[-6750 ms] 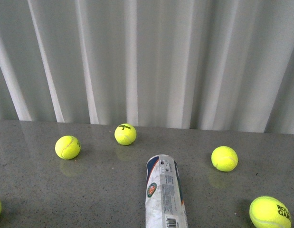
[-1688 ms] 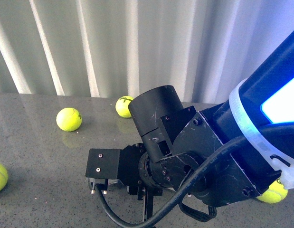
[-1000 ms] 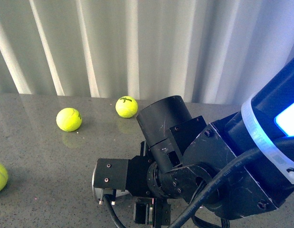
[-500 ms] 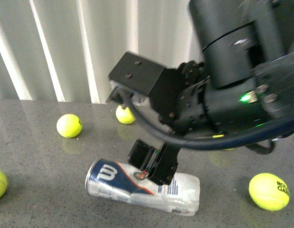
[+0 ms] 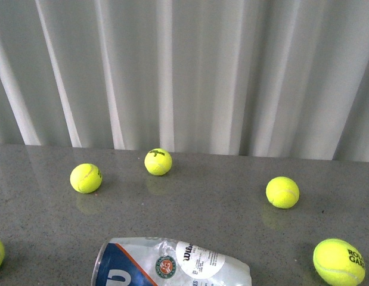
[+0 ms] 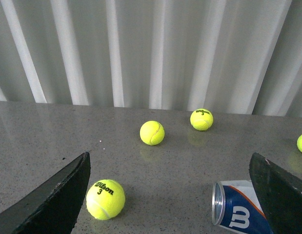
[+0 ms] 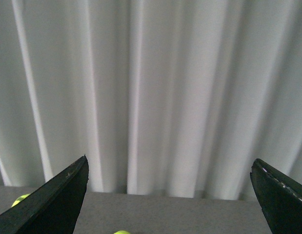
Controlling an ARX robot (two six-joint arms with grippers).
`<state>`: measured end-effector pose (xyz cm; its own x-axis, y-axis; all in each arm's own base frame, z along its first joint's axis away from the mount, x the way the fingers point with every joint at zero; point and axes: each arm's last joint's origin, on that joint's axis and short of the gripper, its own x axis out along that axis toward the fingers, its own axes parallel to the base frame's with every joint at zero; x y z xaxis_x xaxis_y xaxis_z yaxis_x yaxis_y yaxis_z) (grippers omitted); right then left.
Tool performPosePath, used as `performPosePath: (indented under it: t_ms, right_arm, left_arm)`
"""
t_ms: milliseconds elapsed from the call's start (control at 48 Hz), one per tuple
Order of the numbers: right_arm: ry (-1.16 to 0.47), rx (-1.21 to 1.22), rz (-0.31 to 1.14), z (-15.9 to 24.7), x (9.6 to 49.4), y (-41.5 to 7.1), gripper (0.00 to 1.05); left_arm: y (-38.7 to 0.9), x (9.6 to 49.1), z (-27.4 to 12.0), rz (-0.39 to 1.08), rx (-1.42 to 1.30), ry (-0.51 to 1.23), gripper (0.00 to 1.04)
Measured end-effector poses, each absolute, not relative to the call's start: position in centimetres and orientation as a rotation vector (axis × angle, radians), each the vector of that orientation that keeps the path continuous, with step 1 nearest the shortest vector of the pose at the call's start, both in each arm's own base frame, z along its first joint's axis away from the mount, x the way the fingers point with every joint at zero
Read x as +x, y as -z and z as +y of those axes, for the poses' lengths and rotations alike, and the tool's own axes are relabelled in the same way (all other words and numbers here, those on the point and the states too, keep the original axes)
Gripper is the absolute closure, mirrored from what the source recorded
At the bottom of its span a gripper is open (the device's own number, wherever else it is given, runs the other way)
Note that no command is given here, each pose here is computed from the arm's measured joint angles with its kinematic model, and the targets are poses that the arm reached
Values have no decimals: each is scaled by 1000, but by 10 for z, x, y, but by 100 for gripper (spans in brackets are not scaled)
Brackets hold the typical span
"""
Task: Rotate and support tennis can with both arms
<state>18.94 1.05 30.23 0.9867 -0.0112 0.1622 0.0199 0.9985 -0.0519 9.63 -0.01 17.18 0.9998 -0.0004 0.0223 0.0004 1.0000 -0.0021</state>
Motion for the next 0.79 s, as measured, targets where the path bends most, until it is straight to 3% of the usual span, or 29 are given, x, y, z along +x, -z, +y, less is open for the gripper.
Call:
performPosePath:
  t_ms: [167, 292, 479, 792]
  right_arm:
    - [-6, -20, 31, 1, 131, -246, 38]
    - [-4, -17, 22, 0, 115, -222, 57]
    - [-3, -13, 9, 0, 110, -202, 100]
    - [-3, -12, 8, 0, 98, -182, 101]
  left_arm:
    - [-172, 96, 0, -22, -2, 0, 7]
    - [-172, 96, 0, -22, -2, 0, 7]
    - [-172, 96, 0, -22, -2, 0, 7]
    - [-172, 96, 0, -23, -2, 0, 7]
